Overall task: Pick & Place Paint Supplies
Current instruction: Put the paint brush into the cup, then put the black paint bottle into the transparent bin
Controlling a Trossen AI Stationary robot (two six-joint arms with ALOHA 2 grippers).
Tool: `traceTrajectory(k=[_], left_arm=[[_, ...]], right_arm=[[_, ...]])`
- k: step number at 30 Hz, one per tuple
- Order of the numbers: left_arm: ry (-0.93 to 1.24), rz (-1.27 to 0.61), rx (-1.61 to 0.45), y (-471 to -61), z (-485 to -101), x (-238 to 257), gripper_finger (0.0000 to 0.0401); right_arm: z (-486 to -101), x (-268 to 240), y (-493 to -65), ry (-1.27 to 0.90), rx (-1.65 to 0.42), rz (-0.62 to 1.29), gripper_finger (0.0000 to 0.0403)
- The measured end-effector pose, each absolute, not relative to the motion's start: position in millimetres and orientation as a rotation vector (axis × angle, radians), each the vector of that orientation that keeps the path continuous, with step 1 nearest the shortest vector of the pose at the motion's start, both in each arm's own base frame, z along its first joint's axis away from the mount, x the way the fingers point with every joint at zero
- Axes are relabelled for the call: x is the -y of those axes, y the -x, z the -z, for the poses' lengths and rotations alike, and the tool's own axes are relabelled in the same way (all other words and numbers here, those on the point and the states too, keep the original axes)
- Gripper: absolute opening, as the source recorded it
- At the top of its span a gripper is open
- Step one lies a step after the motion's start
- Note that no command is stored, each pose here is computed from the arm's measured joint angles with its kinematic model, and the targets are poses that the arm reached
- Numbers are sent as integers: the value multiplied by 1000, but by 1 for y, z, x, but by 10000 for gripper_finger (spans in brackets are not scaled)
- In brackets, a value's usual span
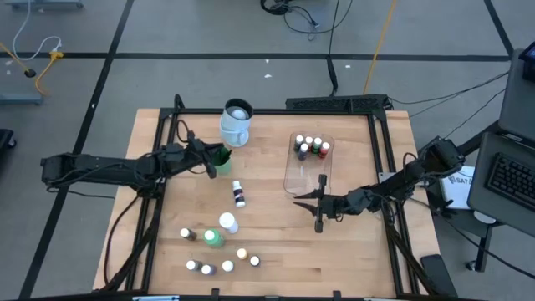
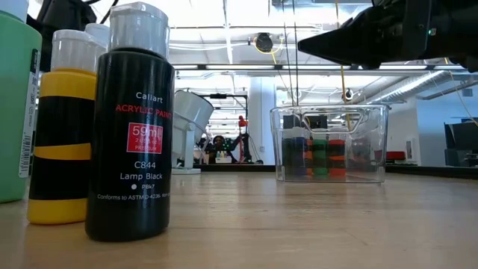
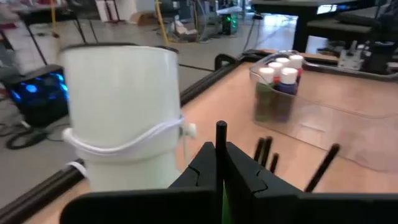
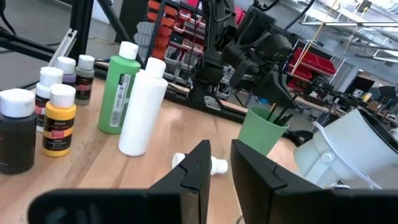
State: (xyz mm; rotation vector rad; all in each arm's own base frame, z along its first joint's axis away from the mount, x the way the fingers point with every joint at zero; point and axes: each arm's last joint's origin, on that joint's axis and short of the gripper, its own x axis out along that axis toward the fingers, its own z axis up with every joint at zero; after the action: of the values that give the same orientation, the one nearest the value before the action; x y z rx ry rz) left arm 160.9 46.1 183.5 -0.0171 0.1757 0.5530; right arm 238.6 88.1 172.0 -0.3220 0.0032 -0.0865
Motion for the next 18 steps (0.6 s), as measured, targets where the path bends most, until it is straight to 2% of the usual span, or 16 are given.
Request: traceTrajectory(k=[4, 12, 15, 18], left_arm=[[53, -543, -185, -162, -181, -46, 37], [38, -525, -210, -160, -181, -45, 126], [23, -431, -235, -159, -193, -40, 151], [-9, -290, -288, -153, -214, -31, 157]], right_arm=[[-172, -88, -239, 311, -3, 86, 55], [-169, -88, -239, 255, -26, 83, 55], [-169, -88, -239, 253, -26, 83, 55], [-168, -88, -239, 241, -34, 82, 55]])
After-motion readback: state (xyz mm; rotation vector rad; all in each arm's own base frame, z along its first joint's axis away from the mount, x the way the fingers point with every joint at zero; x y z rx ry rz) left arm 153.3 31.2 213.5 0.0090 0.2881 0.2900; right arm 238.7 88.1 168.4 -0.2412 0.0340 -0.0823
